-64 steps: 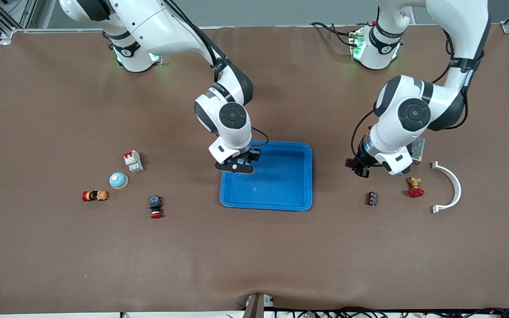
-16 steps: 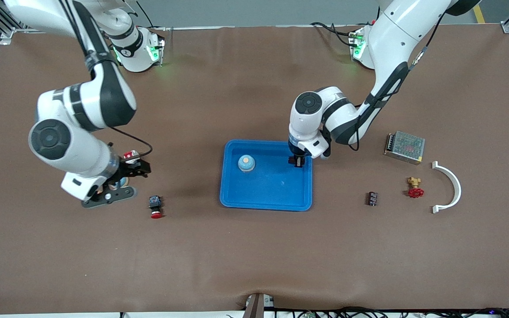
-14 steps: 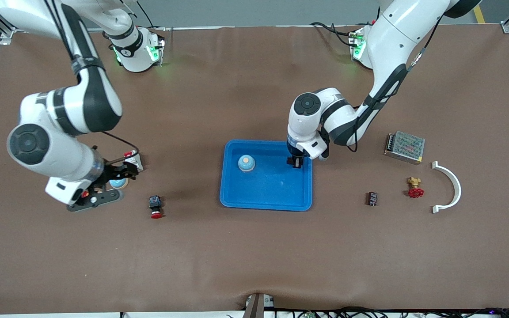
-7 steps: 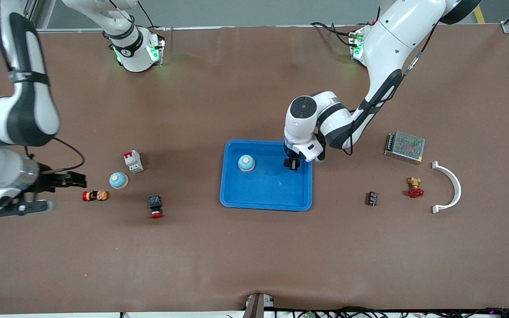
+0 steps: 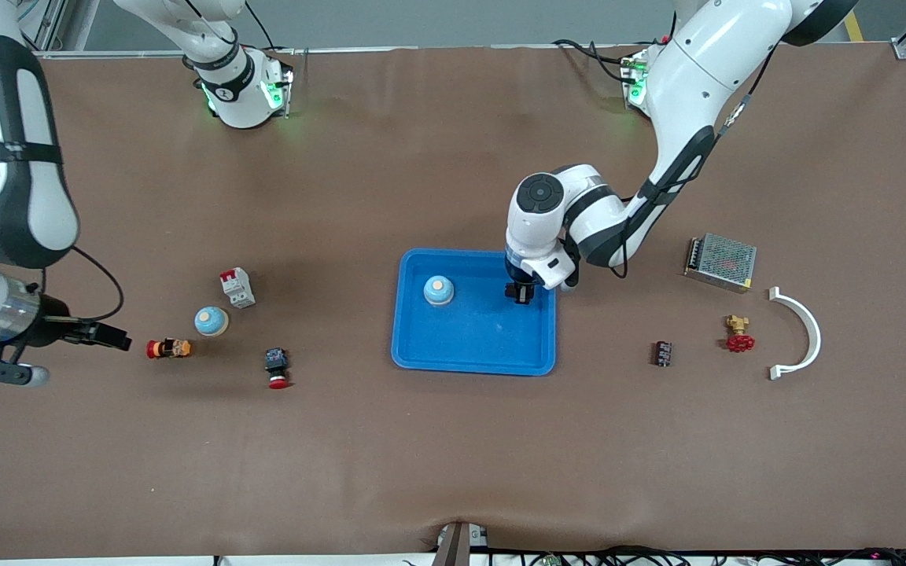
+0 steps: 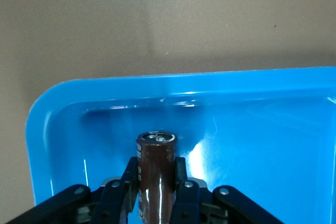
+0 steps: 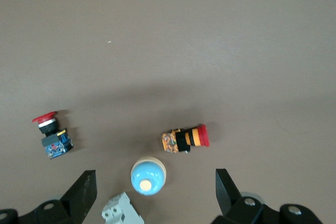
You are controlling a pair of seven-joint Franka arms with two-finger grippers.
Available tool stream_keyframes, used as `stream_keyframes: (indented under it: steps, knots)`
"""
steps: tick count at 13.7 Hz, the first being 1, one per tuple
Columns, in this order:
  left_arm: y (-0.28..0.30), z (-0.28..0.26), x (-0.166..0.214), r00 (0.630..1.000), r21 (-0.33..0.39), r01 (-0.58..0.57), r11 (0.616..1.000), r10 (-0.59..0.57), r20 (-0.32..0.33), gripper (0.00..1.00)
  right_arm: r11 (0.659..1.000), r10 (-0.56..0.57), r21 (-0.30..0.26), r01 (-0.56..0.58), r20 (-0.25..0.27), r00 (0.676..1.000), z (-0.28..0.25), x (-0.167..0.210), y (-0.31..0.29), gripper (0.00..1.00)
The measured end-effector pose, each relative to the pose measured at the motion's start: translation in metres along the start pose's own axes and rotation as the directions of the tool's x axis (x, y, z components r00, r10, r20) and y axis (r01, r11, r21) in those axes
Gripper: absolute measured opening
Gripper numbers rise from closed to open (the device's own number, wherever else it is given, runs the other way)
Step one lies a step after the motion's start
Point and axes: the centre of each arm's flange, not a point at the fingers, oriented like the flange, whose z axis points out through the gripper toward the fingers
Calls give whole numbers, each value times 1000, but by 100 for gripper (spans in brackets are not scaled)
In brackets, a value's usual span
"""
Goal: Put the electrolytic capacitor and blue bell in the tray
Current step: 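Lower the capacitor into the tray with the left gripper while the right reaches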
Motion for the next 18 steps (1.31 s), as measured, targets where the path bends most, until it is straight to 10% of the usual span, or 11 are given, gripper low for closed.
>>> stream_keyframes:
  steps: [5,12,18]
  knots:
    - [0,1,0,1000,-6,-11,1000,10,-4,31,992,127,-4,-127,15,992,20,-23,-8,100]
    - [14,-6,8,999,-12,4,1000,-5,-36,98,966,257,-10,-257,9,966,57,-55,-7,100]
    - [38,-56,31,996,4,-49,999,49,-73,100,905,424,-26,-424,31,905,88,-77,-10,100]
